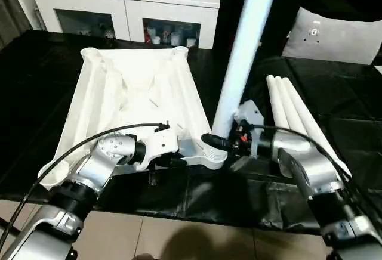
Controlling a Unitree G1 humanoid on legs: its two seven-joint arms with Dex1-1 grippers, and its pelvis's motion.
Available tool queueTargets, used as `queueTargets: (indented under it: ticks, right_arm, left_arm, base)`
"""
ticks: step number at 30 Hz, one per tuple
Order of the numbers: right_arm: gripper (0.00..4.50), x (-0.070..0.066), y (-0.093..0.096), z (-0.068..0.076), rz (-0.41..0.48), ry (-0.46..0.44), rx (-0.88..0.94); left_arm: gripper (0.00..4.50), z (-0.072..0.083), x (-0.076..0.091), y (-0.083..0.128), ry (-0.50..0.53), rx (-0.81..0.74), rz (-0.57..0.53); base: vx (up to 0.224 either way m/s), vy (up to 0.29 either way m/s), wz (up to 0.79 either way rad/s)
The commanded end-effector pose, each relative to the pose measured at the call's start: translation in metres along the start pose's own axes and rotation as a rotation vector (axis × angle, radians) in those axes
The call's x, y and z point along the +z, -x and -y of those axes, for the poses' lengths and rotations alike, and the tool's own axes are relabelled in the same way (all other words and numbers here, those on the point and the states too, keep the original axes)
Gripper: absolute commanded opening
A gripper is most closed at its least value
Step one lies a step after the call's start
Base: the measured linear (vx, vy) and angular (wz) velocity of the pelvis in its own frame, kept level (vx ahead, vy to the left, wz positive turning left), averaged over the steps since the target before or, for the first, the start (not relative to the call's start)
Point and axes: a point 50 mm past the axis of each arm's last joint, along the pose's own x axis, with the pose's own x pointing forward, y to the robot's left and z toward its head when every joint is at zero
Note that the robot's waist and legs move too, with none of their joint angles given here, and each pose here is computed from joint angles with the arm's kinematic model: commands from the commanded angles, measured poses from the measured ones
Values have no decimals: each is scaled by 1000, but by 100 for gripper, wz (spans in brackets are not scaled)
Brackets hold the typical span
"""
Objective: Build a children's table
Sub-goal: Insert table leg to table base, then rotate leg to tighten
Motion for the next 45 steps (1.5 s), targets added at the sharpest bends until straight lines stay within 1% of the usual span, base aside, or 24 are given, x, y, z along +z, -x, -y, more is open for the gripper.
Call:
queueTargets:
  ticks: [1, 7, 9, 10, 11, 12, 13, 14, 16, 17, 18, 21, 23, 24, 27, 30, 40, 41, 42, 43, 45]
  right_arm:
    - [188, -46, 1, -10, -210, -116, 40]
    - [188, -46, -3, -12, -191, -145, 26]
    - [188, -45, -3, -11, -182, -153, -27]
    - [188, -45, -4, -10, -179, -161, -75]
    - [188, -44, -5, -9, -174, -177, -150]
    - [188, -44, -6, -9, -172, -186, -179]
    - [188, -43, -8, -9, -170, -225, -257]
    - [188, -43, -8, -8, -174, -238, -298]
    - [188, -43, -10, -7, -173, -249, -336]
    - [188, -41, -13, -5, -177, -261, -407]
    - [188, -41, -14, -4, -178, -262, -424]
    - [188, -39, -22, -3, -182, -289, -509]
    - [188, -40, -29, -6, -206, -310, -530]
    - [188, -41, -30, -8, -216, -319, -528]
    - [188, -42, -31, -9, -221, -329, -529]
    - [188, -42, -30, -7, -222, -339, -544]
    - [188, -43, -29, -5, -231, -359, -565]
    - [223, -43, -29, -5, -231, -359, -565]
    - [244, -43, -28, -4, -231, -361, -566]
    - [258, -43, -28, -4, -231, -361, -566]
    - [260, -44, -27, -4, -232, -371, -568]
  left_arm:
    - [0, -4, 6, 0, -37, -6, 2]
    - [0, -4, 3, 2, -8, 4, 7]
    - [0, -3, 2, 2, 44, 41, 12]
    - [0, -2, 3, 2, 69, 72, 20]
    - [0, -1, 5, 0, 121, 120, 34]
    - [0, 0, 7, -1, 140, 137, 41]
    - [0, 5, 14, -6, 196, 174, 67]
    - [0, 8, 17, -9, 217, 191, 76]
    - [0, 10, 21, -12, 228, 206, 85]
    - [0, 15, 31, -20, 249, 247, 94]
    - [0, 16, 34, -22, 254, 257, 96]
    - [0, 24, 51, -38, 285, 302, 94]
    - [0, 27, 58, -45, 275, 317, 69]
    - [0, 25, 59, -45, 262, 326, 56]
    - [0, 22, 56, -42, 249, 346, 34]
    - [0, 22, 54, -37, 258, 359, 18]
    - [0, 22, 56, -37, 271, 376, 11]
    - [0, 22, 56, -37, 271, 376, 11]
    - [0, 22, 56, -37, 270, 376, 12]
    - [0, 22, 56, -37, 270, 377, 11]
    - [0, 21, 55, -36, 264, 378, 7]
  base:
    - [0, 0, 0]
    - [0, 0, 0]
    - [0, 0, 0]
    - [0, 0, 0]
    - [0, 0, 0]
    - [0, 0, 0]
    - [0, 0, 0]
    - [0, 0, 0]
    - [0, 0, 0]
    - [0, 0, 0]
    - [0, 0, 0]
    - [0, 0, 0]
    - [0, 0, 0]
    - [0, 0, 0]
    - [0, 0, 0]
    - [0, 0, 0]
    - [0, 0, 0]
    - [0, 0, 0]
    - [0, 0, 0]
    - [0, 0, 0]
    - [0, 0, 0]
